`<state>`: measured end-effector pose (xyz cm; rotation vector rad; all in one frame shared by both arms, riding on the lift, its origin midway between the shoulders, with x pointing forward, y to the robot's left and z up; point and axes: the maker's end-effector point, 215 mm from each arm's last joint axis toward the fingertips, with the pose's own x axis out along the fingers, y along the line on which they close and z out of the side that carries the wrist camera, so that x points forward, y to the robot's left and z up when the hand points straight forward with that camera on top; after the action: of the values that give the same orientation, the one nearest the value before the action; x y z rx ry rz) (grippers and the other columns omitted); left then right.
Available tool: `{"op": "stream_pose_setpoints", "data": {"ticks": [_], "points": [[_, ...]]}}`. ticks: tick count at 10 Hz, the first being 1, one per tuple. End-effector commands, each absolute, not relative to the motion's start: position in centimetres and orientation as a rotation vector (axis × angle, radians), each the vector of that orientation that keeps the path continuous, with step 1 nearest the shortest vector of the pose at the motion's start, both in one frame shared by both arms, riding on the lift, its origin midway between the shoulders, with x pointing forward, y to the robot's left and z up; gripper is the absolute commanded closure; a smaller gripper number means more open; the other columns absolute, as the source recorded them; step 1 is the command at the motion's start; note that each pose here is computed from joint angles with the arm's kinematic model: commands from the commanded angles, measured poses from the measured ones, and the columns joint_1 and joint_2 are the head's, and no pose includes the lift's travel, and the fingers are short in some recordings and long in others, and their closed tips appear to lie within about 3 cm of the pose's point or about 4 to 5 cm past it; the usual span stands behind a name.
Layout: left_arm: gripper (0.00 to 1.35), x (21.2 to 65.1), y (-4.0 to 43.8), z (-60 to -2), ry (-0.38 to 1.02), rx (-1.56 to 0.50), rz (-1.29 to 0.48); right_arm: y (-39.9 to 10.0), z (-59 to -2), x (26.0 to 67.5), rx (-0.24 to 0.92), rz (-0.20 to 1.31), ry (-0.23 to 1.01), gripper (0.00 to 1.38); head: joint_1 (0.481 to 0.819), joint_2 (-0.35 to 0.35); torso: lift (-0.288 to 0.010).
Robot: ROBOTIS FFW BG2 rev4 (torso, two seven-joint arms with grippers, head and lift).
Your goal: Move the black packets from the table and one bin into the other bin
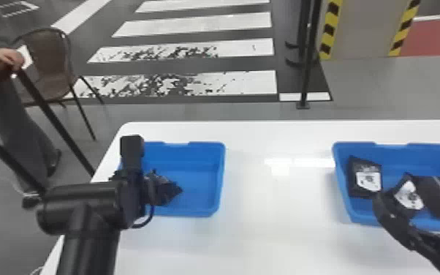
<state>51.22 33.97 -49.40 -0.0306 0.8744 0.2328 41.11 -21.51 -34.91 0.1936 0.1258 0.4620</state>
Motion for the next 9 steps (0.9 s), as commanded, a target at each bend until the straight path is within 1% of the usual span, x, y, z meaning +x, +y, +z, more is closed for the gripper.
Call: {"op": "stream_pose_setpoints", "data": {"ticks": [1,2,3,4,5,6,7,8,9], "points": [[0.17,51.8,32.8,-49.5,0.862,-0.068,0.201,-21.3,-34.9,41.2,0.192,0.465,0.125,0.14,0.695,0.152,-0.110],[0.24,51.4,32.7,-50.0,0.881,-0.078,0.201,-21.4,-35.0,41.1,0.193,0.464,0.127,0.14,0.695,0.142,-0.110],[0.45,50.9,32.9,-50.6,0.913,-0.079,0.210,-21.4,-35.1,41.1,0.192,0.464,0.130,0.14,0.695,0.139,-0.110],[0.78,49.9,32.9,-51.2,0.962,-0.054,0.225,-21.4,-35.1,41.1,0.196,0.464,0.129,0.14,0.695,0.138,-0.110],[1.03,49.6,33.2,-51.2,0.971,-0.020,0.242,-21.4,-35.2,41.0,0.199,0.464,0.131,0.14,0.695,0.142,-0.110],[1.15,49.7,33.3,-50.8,0.959,0.004,0.252,-21.4,-35.3,40.9,0.204,0.463,0.134,0.14,0.695,0.145,-0.110],[1.21,50.7,33.3,-49.9,0.891,0.013,0.254,-21.4,-35.3,40.9,0.203,0.464,0.135,0.14,0.695,0.147,-0.110],[1.21,51.1,33.5,-48.8,0.842,0.019,0.267,-21.4,-35.3,40.9,0.203,0.464,0.135,0.14,0.695,0.147,-0.110],[1.21,51.0,33.7,-48.0,0.822,0.033,0.275,-21.5,-35.5,40.9,0.205,0.463,0.136,0.14,0.695,0.146,-0.110]]}}
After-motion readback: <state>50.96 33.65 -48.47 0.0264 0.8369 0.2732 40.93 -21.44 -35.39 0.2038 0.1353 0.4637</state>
